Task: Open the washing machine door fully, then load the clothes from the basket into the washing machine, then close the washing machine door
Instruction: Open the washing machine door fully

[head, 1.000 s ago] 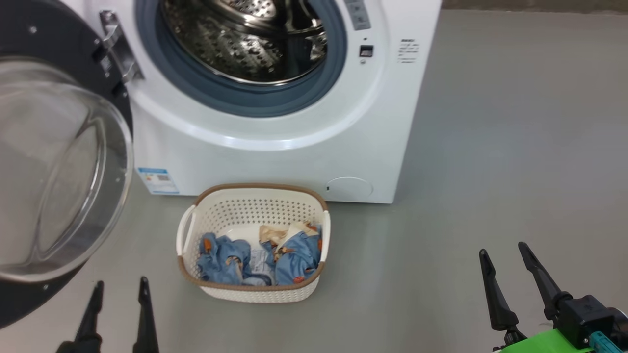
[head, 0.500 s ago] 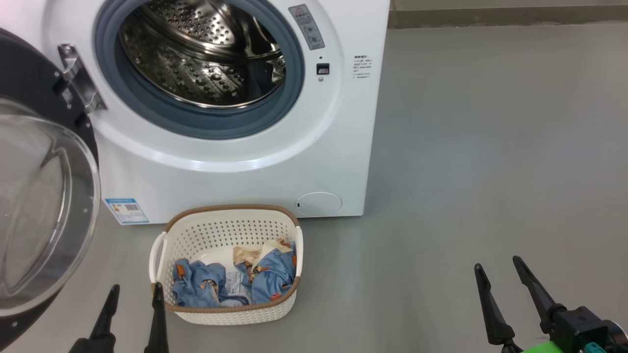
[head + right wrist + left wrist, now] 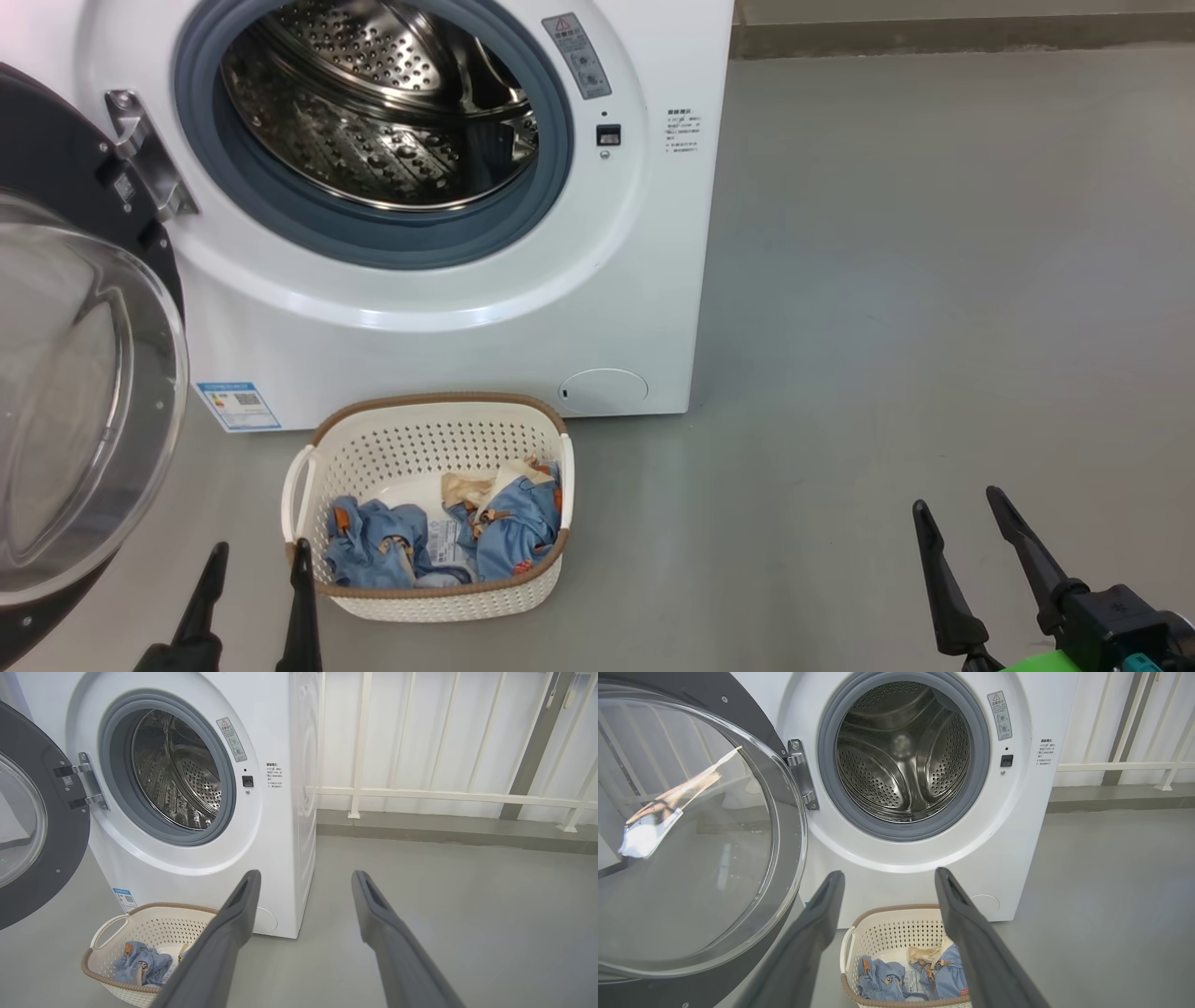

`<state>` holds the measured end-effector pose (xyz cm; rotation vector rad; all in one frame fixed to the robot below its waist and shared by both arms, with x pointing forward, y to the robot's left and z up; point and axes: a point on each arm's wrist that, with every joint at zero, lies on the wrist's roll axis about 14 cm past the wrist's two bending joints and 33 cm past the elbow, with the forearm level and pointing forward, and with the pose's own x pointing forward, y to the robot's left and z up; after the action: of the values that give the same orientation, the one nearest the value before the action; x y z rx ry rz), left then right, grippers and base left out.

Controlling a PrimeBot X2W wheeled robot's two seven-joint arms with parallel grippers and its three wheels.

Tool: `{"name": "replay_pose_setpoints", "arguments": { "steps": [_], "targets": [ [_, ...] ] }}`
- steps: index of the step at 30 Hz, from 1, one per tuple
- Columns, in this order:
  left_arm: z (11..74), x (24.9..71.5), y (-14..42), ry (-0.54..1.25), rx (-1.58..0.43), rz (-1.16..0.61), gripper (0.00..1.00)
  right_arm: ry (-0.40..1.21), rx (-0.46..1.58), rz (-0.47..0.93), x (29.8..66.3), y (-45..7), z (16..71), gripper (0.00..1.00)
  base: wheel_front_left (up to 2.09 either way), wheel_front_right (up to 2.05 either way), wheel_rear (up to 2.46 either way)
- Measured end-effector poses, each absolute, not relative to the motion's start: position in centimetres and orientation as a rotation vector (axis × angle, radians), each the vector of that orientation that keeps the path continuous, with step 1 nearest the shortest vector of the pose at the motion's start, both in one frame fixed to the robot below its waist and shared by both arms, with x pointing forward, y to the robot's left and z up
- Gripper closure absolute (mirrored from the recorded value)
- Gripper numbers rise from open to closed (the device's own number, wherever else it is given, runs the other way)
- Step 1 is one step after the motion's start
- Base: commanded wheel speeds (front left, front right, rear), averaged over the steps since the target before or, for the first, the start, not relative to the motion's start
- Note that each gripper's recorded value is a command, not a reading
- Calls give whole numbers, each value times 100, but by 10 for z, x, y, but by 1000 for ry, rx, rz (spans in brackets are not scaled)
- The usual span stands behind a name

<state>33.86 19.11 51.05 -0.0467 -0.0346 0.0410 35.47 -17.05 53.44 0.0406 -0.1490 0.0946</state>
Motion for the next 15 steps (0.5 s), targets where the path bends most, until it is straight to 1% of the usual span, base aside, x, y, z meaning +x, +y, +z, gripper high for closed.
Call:
{"name": "replay_pose_setpoints", "arguments": {
  "steps": [15],
  "targets": [
    [509, 335, 193, -31, -48, 46, 0, -138, 41, 106, 355, -167, 531, 0, 0, 0, 0]
  ]
}}
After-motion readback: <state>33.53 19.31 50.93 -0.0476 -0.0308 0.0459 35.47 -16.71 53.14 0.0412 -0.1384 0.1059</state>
